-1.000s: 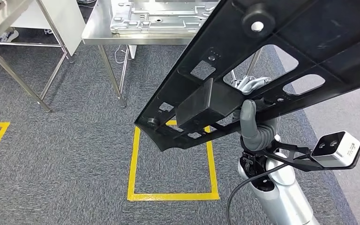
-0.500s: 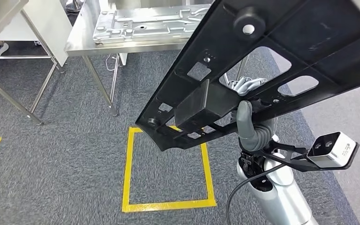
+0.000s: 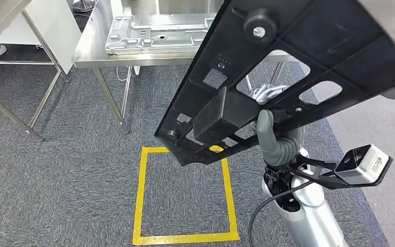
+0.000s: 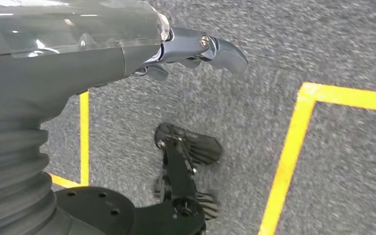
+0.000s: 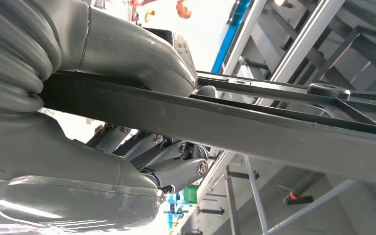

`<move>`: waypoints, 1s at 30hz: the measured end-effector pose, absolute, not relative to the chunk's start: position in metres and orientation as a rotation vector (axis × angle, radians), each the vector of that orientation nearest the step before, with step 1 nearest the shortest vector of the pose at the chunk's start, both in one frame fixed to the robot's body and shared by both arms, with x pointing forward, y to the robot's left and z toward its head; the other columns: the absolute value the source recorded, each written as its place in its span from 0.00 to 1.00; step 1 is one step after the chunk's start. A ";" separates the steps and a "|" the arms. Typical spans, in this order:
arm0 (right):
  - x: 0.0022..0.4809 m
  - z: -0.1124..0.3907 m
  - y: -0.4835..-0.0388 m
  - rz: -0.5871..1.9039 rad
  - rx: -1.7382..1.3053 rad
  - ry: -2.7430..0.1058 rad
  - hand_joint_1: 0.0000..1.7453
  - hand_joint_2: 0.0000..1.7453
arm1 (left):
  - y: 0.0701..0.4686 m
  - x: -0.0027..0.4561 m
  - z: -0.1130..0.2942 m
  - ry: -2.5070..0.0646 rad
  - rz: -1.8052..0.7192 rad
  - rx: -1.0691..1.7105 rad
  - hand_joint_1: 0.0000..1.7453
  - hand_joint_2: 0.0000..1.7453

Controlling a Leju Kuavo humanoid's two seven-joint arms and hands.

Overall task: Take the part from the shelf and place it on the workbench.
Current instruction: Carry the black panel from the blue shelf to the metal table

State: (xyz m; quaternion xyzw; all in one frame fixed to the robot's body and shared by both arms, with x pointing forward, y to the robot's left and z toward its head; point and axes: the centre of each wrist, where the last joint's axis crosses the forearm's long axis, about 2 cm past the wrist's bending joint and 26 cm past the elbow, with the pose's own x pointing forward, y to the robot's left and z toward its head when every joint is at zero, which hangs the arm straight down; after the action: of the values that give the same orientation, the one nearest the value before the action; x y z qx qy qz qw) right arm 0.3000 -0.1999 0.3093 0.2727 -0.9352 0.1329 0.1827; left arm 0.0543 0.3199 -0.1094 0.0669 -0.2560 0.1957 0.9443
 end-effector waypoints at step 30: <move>0.308 0.306 -0.199 0.378 0.580 -2.538 1.00 1.00 | 0.317 0.053 -0.110 -0.517 0.408 0.145 0.00 1.00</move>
State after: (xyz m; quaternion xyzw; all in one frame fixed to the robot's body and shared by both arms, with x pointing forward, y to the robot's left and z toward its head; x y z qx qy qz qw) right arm 0.3079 -0.1995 0.3059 0.2133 -0.9335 0.1389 0.2526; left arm 0.0534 0.3174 -0.1096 0.0713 -0.2535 0.2003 0.9437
